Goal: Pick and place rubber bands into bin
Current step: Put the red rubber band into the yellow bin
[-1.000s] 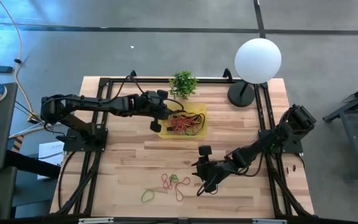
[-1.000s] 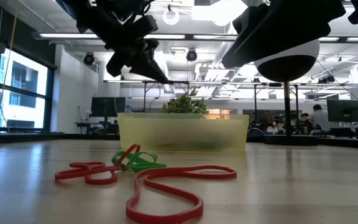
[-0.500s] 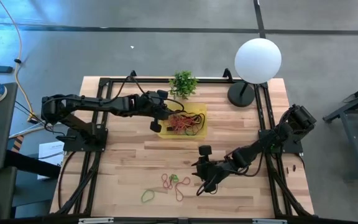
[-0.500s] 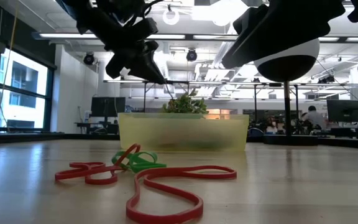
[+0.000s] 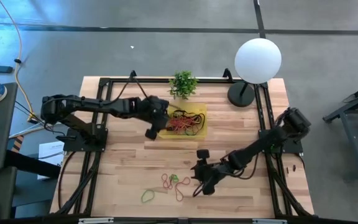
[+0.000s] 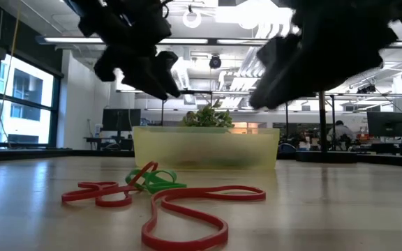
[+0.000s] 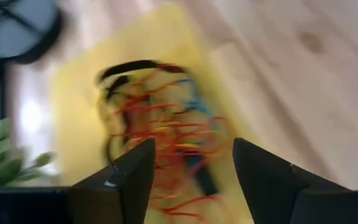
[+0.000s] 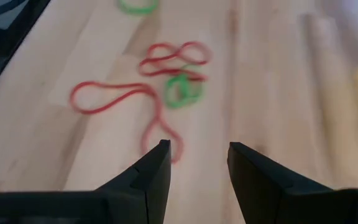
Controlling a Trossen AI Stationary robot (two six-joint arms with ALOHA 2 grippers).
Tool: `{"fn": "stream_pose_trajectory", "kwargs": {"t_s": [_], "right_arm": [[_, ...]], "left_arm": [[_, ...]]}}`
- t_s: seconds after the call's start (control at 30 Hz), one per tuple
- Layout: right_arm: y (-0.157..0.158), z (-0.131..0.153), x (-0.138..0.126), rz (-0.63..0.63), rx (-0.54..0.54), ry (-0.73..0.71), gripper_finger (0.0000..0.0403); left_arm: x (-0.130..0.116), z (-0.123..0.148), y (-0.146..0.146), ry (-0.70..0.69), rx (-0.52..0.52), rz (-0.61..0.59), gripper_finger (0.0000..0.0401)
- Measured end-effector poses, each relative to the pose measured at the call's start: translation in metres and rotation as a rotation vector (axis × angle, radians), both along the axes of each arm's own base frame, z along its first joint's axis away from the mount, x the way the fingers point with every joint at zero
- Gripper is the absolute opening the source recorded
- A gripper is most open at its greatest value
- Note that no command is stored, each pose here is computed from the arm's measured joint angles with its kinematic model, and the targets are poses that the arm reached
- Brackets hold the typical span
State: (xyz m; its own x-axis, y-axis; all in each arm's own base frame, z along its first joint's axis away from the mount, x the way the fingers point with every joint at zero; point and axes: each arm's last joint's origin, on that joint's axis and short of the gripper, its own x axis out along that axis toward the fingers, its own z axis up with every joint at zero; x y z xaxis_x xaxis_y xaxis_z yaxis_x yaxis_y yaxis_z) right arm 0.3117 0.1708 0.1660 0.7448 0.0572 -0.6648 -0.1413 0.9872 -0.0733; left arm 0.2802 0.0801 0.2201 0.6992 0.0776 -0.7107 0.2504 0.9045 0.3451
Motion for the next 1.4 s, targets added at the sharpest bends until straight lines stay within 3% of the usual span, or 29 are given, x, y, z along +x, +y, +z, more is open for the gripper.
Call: {"fn": "stream_pose_trajectory", "kwargs": {"t_s": [0.37,0.77,1.07,1.4], "right_arm": [[0.002,-0.039,0.022,0.103,0.094,0.004,0.0149],[-0.018,-0.047,0.037,0.173,0.155,0.015,0.0149],[-0.029,-0.061,0.044,0.217,0.210,0.052,0.0149],[-0.027,-0.071,0.048,0.243,0.235,0.027,0.0146]], "left_arm": [[0.001,-0.008,-0.102,0.109,0.074,-0.082,0.0209],[-0.048,-0.036,-0.204,0.037,0.130,0.039,0.0209],[-0.080,-0.036,-0.243,-0.099,0.151,0.092,0.0209],[-0.092,-0.038,-0.248,-0.128,0.166,0.149,0.0209]]}}
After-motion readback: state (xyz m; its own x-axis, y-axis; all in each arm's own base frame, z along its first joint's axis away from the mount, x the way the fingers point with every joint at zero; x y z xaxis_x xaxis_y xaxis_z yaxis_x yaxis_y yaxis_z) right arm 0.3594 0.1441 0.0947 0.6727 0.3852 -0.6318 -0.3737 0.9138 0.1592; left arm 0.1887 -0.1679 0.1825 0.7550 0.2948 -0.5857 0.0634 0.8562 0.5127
